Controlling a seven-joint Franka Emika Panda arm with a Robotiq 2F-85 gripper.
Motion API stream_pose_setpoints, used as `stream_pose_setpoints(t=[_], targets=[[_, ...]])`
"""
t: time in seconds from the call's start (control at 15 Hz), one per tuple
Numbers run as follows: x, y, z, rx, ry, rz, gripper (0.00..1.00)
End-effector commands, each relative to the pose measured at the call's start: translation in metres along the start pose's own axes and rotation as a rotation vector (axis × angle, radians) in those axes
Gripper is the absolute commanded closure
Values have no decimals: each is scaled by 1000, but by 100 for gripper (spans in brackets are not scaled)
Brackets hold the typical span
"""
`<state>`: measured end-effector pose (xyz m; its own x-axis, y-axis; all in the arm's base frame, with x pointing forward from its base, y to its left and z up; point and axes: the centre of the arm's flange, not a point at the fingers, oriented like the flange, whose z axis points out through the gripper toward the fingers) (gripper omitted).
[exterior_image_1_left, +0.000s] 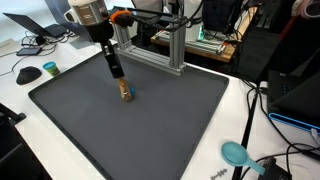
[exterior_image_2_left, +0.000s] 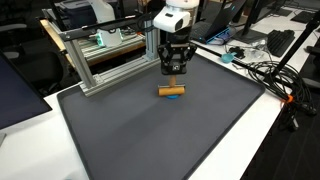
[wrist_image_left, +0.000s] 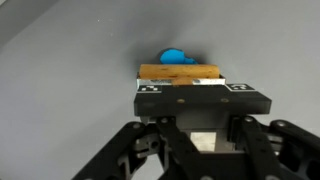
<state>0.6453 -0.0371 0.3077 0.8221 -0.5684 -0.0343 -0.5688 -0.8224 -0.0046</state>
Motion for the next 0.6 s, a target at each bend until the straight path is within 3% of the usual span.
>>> stream_pose_setpoints(t=[0.0, 0.53], targets=[[2, 4, 55, -27, -138, 3, 77], [8, 6, 59, -26, -173, 15, 77]])
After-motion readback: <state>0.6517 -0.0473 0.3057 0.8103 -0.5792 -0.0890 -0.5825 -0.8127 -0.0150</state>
